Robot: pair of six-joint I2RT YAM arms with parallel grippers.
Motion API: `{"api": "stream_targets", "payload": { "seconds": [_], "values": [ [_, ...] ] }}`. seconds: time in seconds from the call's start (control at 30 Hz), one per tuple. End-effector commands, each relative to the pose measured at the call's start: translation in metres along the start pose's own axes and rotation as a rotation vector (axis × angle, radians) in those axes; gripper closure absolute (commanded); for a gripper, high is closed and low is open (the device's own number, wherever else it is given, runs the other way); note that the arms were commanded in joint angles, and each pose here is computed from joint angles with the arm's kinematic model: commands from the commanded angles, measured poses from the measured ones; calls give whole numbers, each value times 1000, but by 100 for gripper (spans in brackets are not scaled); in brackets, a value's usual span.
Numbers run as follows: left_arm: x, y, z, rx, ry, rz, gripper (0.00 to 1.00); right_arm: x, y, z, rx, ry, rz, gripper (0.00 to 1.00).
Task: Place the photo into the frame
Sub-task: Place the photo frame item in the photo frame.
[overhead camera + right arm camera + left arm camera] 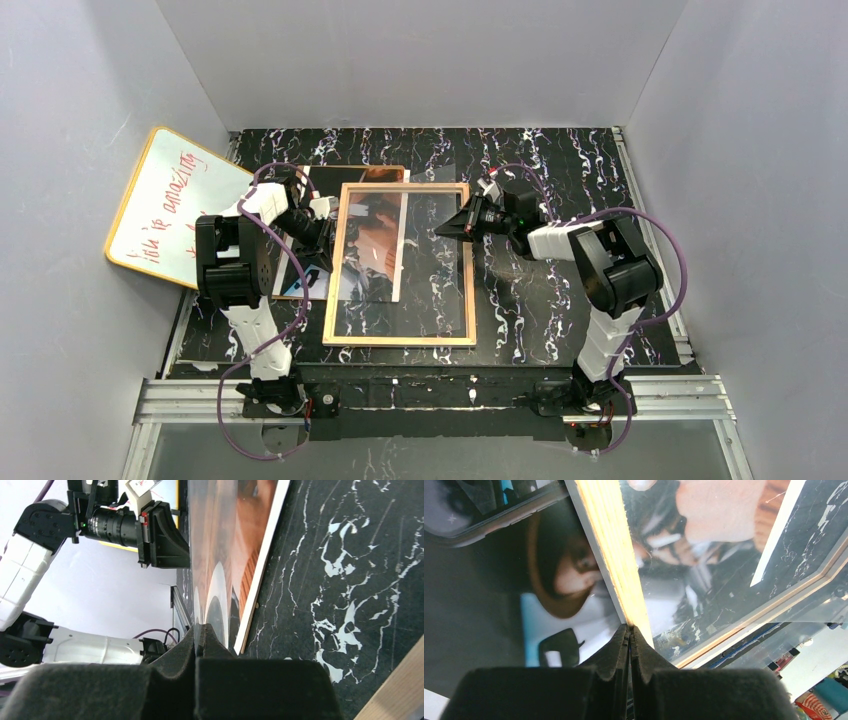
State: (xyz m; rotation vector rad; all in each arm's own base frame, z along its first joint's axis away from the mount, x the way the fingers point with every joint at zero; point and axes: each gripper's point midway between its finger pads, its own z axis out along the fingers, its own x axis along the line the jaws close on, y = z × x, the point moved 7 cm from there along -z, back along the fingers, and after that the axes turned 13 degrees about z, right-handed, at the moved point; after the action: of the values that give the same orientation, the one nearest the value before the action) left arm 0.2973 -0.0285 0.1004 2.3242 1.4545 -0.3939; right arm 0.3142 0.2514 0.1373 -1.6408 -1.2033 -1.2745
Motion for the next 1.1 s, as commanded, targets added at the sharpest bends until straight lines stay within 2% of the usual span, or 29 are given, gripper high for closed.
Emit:
{"api": "stream_targets", "payload": {
  "seconds": [0.0, 0.5, 0.53, 0.73, 1.07],
  "values": [
    [5, -5, 9, 58, 32, 26, 100, 4, 9, 8, -22, -8, -16, 99],
    [5, -5, 9, 59, 34, 29, 100, 10, 10, 12, -14, -17, -52, 99],
    [5, -5, 9, 58, 36, 30, 100, 10, 10, 11, -13, -29, -63, 96],
    [6, -6, 10, 63, 36, 30, 100, 16, 12, 13, -29, -112, -138, 65],
    [5, -6, 10, 60, 34, 29, 100, 15, 14, 25, -37, -312, -234, 39]
  ]
}}
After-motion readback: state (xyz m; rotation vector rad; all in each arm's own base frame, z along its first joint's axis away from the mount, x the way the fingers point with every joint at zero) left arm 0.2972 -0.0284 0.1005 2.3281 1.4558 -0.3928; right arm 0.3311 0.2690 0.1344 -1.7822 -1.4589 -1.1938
